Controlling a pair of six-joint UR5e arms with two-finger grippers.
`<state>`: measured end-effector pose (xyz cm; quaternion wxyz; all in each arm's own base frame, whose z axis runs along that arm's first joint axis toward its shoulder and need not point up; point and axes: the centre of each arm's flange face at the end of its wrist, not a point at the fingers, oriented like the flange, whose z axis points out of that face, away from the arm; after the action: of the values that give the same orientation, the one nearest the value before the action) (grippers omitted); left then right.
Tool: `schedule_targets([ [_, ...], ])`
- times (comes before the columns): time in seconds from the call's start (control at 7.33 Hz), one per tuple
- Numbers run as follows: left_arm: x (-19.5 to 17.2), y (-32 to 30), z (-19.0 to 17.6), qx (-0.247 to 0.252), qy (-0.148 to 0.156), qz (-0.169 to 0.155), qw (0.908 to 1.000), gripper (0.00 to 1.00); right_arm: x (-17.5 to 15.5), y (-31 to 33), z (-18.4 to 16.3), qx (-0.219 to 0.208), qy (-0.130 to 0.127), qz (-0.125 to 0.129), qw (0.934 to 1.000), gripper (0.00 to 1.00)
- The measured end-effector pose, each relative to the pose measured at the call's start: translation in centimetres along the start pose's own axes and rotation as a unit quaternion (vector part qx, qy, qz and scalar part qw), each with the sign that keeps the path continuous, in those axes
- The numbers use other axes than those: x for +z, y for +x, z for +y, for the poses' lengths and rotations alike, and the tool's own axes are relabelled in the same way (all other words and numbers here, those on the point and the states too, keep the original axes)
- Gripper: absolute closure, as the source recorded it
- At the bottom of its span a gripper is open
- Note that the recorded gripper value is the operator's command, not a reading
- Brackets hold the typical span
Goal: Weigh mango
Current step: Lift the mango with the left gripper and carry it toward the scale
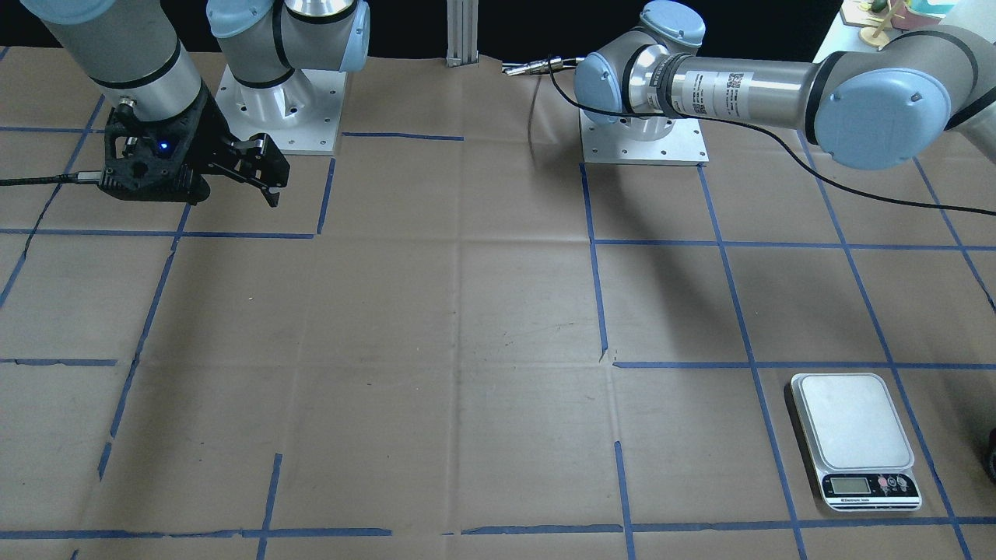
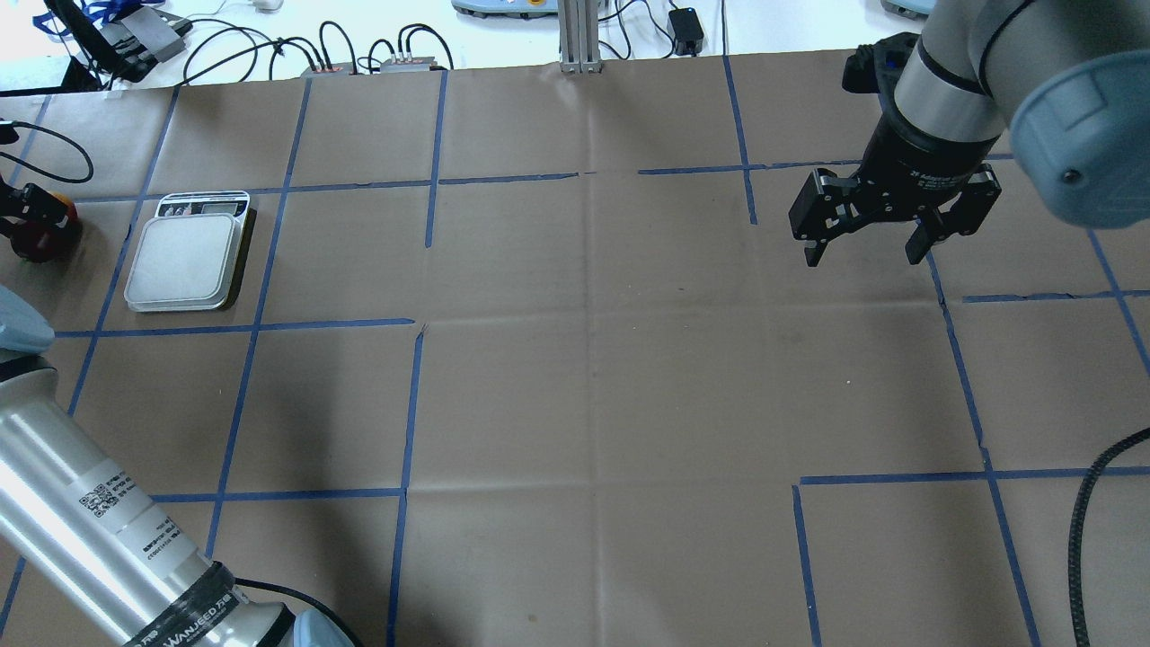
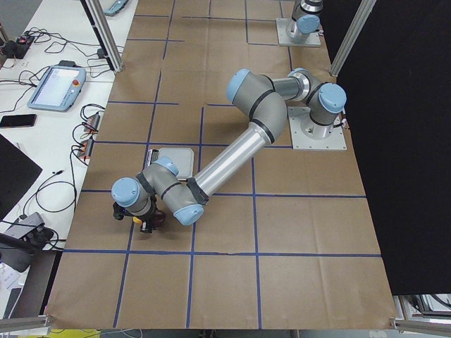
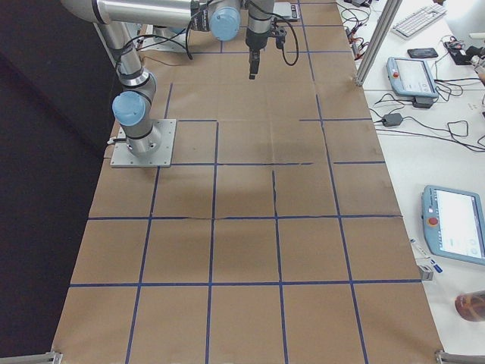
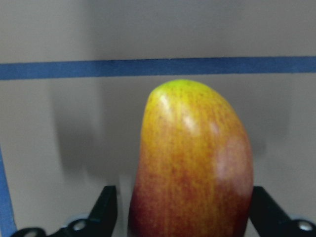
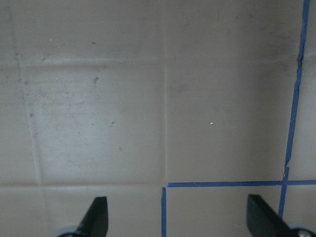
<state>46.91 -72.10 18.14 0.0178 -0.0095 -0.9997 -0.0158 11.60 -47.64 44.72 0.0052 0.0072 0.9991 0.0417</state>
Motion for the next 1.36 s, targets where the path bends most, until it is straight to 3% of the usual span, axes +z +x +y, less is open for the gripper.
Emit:
schedule_targets([
  [0.41,-3.5,1.2,1.2,-0.005,0.0,0.006,1.0,0.56,0.0,0.0,0.0,0.0,0.0,0.0,1.0,0.0],
  [0.82,-9.3,9.1,6.8,-0.033,-0.011,0.018,0.9993,0.55,0.0,0.0,0.0,0.0,0.0,0.0,1.0,0.0],
  [1.36,-6.0,23.6,4.3,-0.032,0.017,-0.008,0.9993,0.53,0.0,0.0,0.0,0.0,0.0,0.0,1.0,0.0],
])
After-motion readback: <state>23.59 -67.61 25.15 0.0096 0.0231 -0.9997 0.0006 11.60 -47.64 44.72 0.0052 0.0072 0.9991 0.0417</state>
